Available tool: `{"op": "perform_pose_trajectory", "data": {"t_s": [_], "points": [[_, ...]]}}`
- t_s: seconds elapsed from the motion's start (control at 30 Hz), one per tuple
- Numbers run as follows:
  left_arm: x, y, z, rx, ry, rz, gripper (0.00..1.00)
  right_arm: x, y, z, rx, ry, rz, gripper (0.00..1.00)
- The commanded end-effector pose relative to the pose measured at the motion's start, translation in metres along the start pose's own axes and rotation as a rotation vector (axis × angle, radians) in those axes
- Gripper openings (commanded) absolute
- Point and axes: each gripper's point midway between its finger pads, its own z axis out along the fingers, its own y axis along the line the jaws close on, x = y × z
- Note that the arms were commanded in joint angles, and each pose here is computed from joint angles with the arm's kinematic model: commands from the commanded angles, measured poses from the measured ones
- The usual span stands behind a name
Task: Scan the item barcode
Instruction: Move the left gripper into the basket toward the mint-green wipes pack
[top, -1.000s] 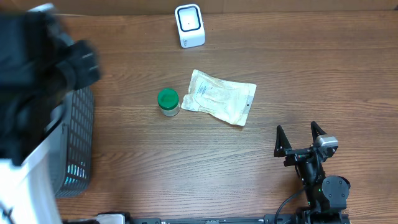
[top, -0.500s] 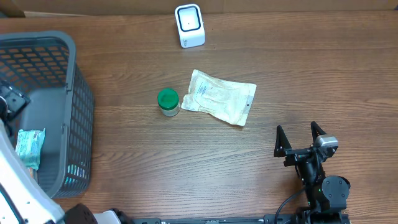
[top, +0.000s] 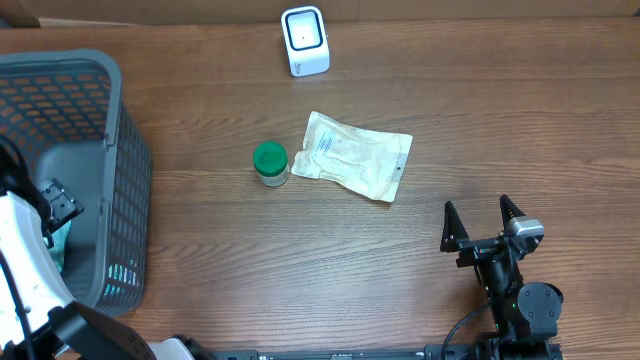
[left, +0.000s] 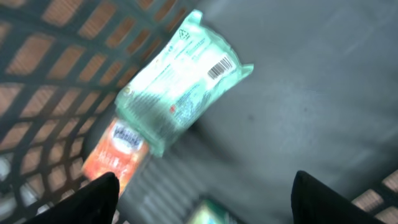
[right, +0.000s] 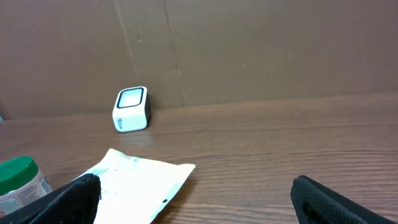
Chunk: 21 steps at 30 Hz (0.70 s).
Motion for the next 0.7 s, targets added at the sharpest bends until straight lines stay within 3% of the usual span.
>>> {"op": "perform_pose_trajectory", "data": {"t_s": [0.0,0.2,0.43,0.67], "points": [[0.007,-0.019,0.020,0.144,-0.018,0.155,0.75,0.002,-0.004,0.000,0.018,-0.004,0.000,1.00],[0.006,-0.013,0.040,0.088,-0.066,0.204,0.75,0.002,-0.004,0.000,0.018,-0.004,0.000,1.00],[-0.001,0.019,0.051,-0.100,-0.101,0.186,0.72,0.002,-0.004,0.000,0.018,-0.004,0.000,1.00],[0.003,0.022,0.080,-0.111,-0.043,0.217,0.66,0.002,-0.004,0.000,0.018,-0.004,0.000,1.00]]}}
